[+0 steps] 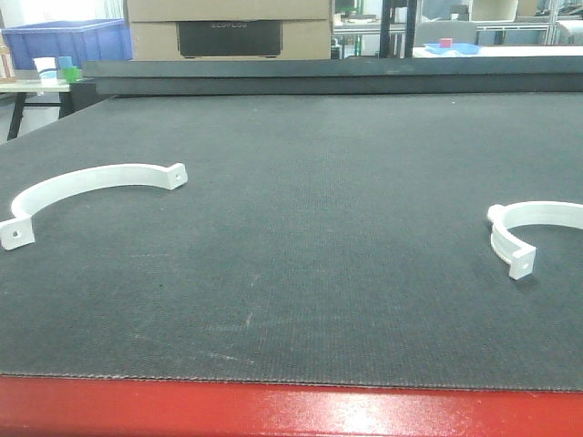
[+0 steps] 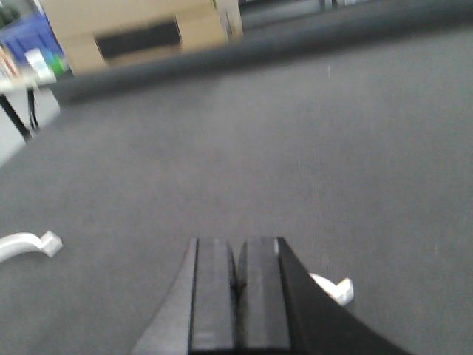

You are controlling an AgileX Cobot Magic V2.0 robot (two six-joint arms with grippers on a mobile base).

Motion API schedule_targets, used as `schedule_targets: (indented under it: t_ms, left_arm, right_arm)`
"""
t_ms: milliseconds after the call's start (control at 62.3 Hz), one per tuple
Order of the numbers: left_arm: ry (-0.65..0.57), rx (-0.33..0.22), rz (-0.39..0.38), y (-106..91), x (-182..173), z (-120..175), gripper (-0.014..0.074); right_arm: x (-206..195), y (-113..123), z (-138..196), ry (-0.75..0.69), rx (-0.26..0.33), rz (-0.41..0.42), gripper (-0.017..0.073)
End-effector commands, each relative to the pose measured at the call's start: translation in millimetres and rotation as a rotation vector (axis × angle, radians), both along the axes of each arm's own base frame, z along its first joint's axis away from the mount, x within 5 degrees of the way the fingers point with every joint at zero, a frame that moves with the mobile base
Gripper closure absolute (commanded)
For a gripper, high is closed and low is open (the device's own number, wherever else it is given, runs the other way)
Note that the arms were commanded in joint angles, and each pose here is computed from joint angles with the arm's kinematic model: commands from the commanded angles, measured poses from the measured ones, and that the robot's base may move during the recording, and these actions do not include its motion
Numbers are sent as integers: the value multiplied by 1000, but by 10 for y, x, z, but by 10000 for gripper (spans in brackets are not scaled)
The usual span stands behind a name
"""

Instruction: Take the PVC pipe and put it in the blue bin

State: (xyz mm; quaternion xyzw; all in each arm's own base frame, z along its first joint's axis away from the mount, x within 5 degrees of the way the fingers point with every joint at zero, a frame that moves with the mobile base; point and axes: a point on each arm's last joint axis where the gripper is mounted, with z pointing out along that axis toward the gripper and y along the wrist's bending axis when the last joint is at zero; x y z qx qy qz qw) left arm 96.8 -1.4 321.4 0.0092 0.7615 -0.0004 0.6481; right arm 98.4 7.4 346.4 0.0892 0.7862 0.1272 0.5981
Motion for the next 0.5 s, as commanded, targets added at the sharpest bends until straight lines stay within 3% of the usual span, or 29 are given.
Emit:
schedule_targets:
  t_ms: [0,241,369,482]
  left_arm:
    - [62,3,3,-6,231,144,704]
    - [138,1,0,-34,809,318,704]
    - [177,3,0,-42,996,287,704]
    - [118,1,-8,-52,1071,316,704]
  right_arm:
    - [130,-13,-3,43,14,-1,727]
    - [458,-45,-51,160,25,2,727]
    - [627,-34,-183,268,68,21,727]
    - [763,-20,-297,334,59,42,727]
